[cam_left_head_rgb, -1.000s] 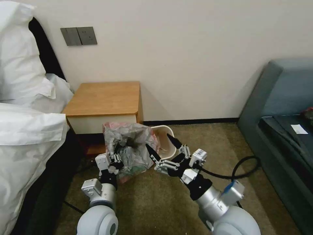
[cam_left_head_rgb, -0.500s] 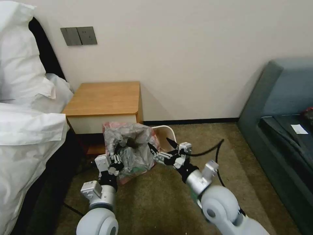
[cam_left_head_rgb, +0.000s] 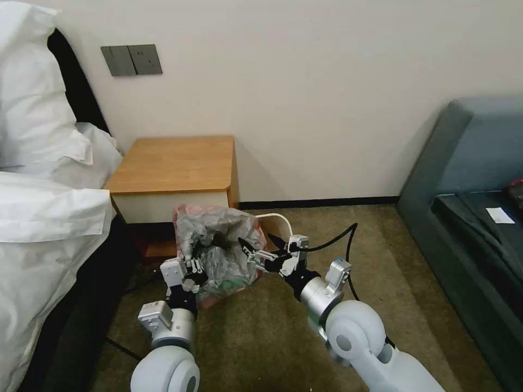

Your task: Pick up the garbage bag from the table and place it over the trash can.

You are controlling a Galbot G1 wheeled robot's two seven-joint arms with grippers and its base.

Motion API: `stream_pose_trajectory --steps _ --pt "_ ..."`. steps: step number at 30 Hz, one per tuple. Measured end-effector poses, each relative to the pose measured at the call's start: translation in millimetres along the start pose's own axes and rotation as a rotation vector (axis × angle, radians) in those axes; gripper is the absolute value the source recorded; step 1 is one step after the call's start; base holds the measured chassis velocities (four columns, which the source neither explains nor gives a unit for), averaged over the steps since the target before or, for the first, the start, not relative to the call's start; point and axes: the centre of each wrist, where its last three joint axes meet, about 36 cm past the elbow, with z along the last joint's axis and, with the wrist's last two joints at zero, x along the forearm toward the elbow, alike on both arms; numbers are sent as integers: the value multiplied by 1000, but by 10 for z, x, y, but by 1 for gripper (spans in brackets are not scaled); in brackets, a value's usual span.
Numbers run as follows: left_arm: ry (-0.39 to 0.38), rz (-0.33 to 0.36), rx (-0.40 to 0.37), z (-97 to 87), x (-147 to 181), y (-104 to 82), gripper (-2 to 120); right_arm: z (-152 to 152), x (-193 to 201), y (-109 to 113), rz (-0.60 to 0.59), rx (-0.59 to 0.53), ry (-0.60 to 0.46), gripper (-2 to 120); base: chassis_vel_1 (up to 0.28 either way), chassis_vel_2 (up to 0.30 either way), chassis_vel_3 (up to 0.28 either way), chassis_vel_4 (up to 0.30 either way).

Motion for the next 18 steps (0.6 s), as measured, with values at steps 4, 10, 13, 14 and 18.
stream_pose_trajectory --steps 4,10,13,14,18 --pt "1 -2 -2 4 2 -1 5 3 -18 -5 -1 8 -1 100 0 0 0 0" --pt "4 -6 -8 12 7 15 5 40 -13 6 -8 12 -5 81 0 0 0 0" --pt "4 -6 -8 12 7 10 5 51 -9 17 -10 12 -7 71 0 0 0 0" --pt "5 -6 -8 15 6 6 5 54 -10 24 -11 12 -7 66 0 0 0 0" --pt "7 -7 -11 26 4 5 5 58 -14 34 -14 11 -10 54 0 0 0 0"
